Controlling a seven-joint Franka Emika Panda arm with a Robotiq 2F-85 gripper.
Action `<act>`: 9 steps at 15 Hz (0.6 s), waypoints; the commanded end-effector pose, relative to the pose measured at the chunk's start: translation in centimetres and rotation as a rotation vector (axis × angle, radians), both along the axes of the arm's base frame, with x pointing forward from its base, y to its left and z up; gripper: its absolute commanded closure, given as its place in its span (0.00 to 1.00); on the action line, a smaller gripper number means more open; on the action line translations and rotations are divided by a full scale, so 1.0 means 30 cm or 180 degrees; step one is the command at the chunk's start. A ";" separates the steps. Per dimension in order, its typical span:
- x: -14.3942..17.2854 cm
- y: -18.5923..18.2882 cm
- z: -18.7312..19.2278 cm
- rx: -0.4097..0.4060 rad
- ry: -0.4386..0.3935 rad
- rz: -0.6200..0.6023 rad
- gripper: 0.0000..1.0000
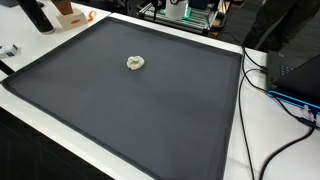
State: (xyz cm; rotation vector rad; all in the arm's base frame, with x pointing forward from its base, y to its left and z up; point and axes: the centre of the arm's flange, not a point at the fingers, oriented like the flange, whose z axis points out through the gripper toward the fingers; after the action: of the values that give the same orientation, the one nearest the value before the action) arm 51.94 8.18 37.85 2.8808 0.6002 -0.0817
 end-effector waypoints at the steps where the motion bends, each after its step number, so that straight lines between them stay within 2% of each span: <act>1: -0.026 -0.001 0.050 0.0027 0.0024 -0.0045 0.00; 3: -0.015 -0.028 0.073 0.0181 -0.0012 -0.0203 0.00; 5: -0.006 -0.088 0.079 0.0508 0.0011 -0.0515 0.00; 9: 0.002 -0.274 0.017 0.0922 0.0062 -0.1137 0.00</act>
State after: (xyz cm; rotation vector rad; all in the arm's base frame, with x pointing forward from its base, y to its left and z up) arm 52.42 3.65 39.70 3.1341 0.2716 -0.0577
